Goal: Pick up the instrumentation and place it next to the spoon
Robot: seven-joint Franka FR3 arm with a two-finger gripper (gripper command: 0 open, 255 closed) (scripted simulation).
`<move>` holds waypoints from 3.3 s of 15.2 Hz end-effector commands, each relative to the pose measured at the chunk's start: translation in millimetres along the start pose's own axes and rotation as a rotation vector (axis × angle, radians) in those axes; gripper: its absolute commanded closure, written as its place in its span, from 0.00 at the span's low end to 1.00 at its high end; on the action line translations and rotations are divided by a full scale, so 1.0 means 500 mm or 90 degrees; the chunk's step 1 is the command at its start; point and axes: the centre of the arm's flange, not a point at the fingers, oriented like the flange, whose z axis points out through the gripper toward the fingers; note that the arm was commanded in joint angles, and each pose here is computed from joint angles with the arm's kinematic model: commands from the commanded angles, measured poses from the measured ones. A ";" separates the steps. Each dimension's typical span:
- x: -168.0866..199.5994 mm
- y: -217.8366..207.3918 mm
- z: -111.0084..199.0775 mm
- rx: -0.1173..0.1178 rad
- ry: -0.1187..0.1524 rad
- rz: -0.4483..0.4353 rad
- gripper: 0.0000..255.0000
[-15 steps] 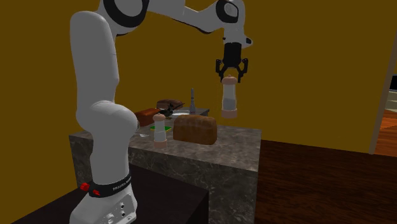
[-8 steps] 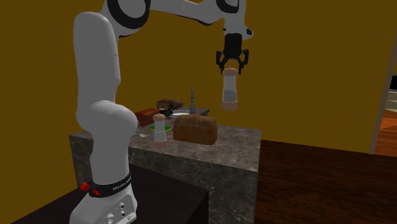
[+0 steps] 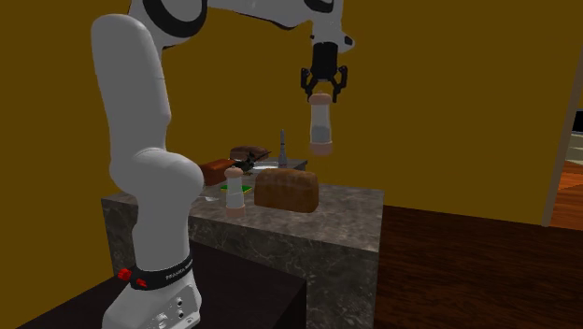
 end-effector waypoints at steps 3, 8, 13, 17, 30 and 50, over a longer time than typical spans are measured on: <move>-0.008 -0.106 0.003 0.000 0.000 0.001 1.00; -0.023 -0.237 0.005 0.000 0.000 0.001 1.00; -0.037 -0.368 0.008 0.000 0.000 0.001 1.00; -0.049 -0.473 0.009 0.000 0.000 0.001 1.00; -0.087 -0.814 0.015 0.000 0.000 0.001 1.00; -0.075 -0.934 0.173 0.000 0.000 0.001 1.00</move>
